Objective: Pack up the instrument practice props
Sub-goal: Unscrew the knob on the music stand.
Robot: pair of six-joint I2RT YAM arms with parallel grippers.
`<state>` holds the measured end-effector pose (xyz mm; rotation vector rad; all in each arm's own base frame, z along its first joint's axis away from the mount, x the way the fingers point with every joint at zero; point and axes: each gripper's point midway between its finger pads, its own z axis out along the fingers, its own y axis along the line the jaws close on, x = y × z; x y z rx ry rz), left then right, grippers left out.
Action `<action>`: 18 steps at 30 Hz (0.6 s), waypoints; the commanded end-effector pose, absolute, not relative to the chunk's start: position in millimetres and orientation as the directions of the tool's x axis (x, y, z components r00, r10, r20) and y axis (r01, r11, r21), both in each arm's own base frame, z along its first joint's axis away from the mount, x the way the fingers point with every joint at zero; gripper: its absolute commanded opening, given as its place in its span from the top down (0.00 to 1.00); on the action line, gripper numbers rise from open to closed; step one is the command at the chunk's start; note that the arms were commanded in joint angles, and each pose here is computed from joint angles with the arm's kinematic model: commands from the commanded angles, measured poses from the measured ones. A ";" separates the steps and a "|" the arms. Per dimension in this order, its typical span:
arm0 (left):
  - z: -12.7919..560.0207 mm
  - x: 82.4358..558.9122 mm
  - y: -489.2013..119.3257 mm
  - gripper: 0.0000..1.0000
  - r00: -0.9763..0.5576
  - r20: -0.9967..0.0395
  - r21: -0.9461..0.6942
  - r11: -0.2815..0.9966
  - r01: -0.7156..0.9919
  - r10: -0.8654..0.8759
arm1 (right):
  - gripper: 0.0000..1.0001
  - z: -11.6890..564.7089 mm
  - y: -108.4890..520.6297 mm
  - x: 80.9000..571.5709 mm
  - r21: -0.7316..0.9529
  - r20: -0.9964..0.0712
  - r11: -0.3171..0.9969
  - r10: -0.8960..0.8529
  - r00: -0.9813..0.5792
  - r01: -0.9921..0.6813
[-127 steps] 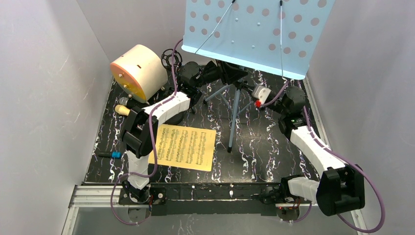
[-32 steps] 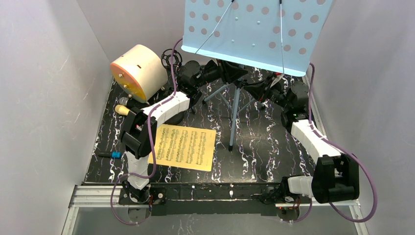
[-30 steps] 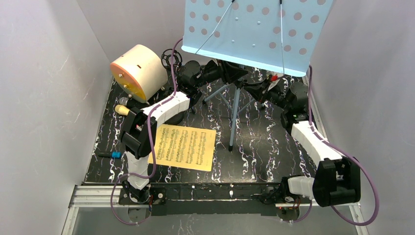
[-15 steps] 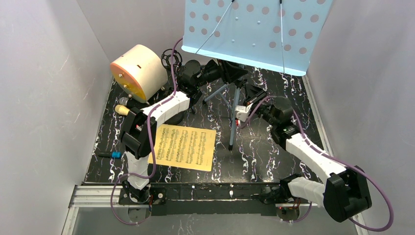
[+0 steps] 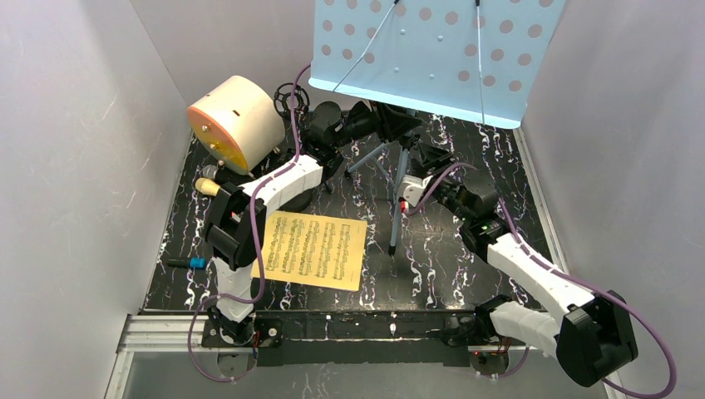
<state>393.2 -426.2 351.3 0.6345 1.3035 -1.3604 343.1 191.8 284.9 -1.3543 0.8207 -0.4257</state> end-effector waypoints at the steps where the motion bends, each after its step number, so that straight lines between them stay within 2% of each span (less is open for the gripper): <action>1: 334.3 399.0 -420.0 1.00 -0.356 -0.888 -0.431 0.257 0.865 -0.291 | 0.37 316.1 198.9 328.6 -0.751 -0.651 0.525 -0.487 0.582 -0.401; 5: 334.6 399.0 -419.8 1.00 -0.354 -0.889 -0.429 0.258 0.866 -0.290 | 0.26 315.5 197.1 324.3 -0.490 -0.864 0.679 -0.294 0.409 -0.546; 10: 334.3 398.5 -420.2 1.00 -0.356 -0.889 -0.430 0.255 0.866 -0.289 | 0.20 301.7 201.1 315.3 -0.115 -0.987 0.741 -0.011 0.159 -0.662; 14: 335.2 398.1 -419.9 1.00 -0.355 -0.889 -0.429 0.254 0.867 -0.289 | 0.15 298.2 198.9 310.7 0.167 -0.979 0.729 0.201 -0.026 -0.664; 18: 335.0 398.1 -420.2 1.00 -0.356 -0.889 -0.429 0.253 0.867 -0.288 | 0.13 303.2 187.8 317.1 0.412 -0.903 0.697 0.398 -0.162 -0.587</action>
